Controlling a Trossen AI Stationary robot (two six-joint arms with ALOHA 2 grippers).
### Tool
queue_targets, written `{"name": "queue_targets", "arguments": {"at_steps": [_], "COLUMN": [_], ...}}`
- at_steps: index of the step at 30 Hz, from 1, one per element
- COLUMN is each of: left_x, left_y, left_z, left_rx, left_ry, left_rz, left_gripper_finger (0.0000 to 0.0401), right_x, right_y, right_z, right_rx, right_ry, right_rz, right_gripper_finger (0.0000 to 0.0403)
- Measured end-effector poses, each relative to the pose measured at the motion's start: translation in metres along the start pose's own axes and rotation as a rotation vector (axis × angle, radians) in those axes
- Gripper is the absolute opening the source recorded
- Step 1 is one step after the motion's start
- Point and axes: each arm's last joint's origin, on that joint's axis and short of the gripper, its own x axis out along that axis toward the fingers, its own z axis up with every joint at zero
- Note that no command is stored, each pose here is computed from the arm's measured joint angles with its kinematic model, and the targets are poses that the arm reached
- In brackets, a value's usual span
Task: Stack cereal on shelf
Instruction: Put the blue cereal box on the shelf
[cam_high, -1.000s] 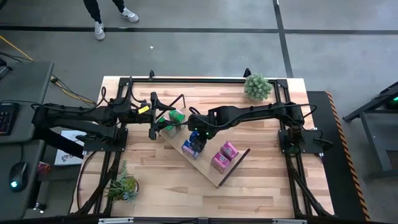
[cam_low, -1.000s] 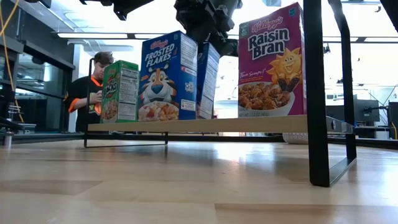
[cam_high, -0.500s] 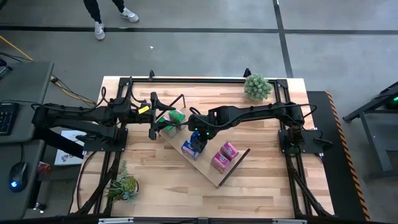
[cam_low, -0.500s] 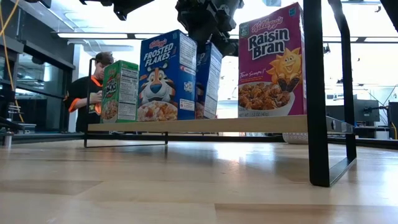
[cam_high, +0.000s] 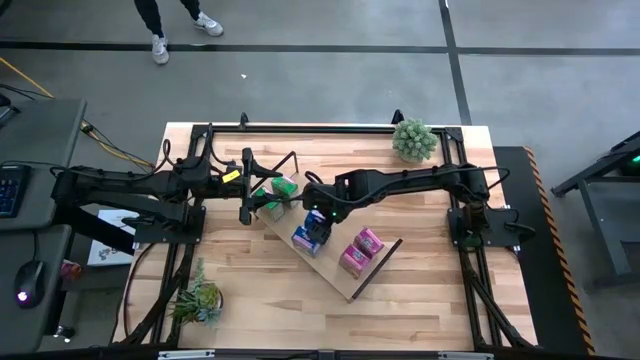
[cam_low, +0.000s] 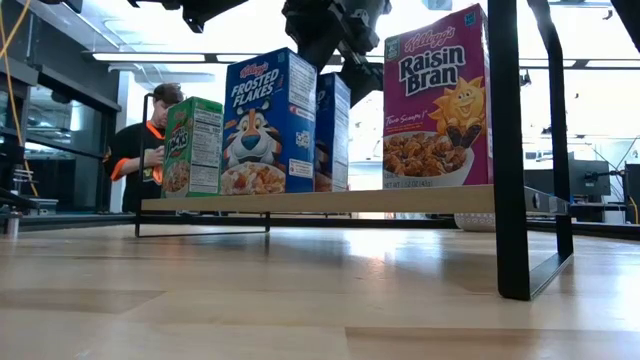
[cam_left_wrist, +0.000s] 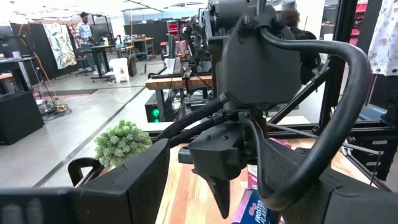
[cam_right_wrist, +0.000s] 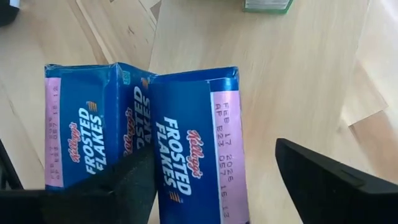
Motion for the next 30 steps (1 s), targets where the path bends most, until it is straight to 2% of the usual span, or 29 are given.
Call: {"name": "queue_targets", "arguments": {"at_steps": [14,19,22,26,28,30], "left_x": [0.000,0.000,0.000,0.000,0.000,0.000], "left_y": [0.000,0.000,-0.002,-0.003,-0.004,-0.005], "left_z": [-0.001,-0.003,-0.003,-0.003,-0.002,-0.002], "left_rx": [0.000,-0.007,-0.008,-0.009,-0.009,-0.009], "left_ry": [0.012,0.030,0.027,0.022,0.020,0.012], "left_rz": [-0.001,-0.007,-0.056,-0.106,-0.115,-0.122], "left_gripper_finger": [0.0243,0.0243,0.0243,0.0243,0.0243,0.0243], "right_x": [-0.040,-0.051,-0.052,-0.056,-0.059,-0.067], "right_y": [0.005,0.006,0.003,-0.007,-0.013,-0.017], "right_z": [0.024,0.021,0.012,-0.002,-0.005,-0.007], "right_rx": [-0.183,-0.272,-0.312,-0.329,-0.297,-0.272], "right_ry": [-0.128,-0.092,-0.053,0.012,0.034,0.025], "right_rz": [0.027,-0.005,-0.134,-0.409,-0.481,-0.504], "right_gripper_finger": [0.0303,0.0303,0.0303,0.0303,0.0303,0.0303]}}
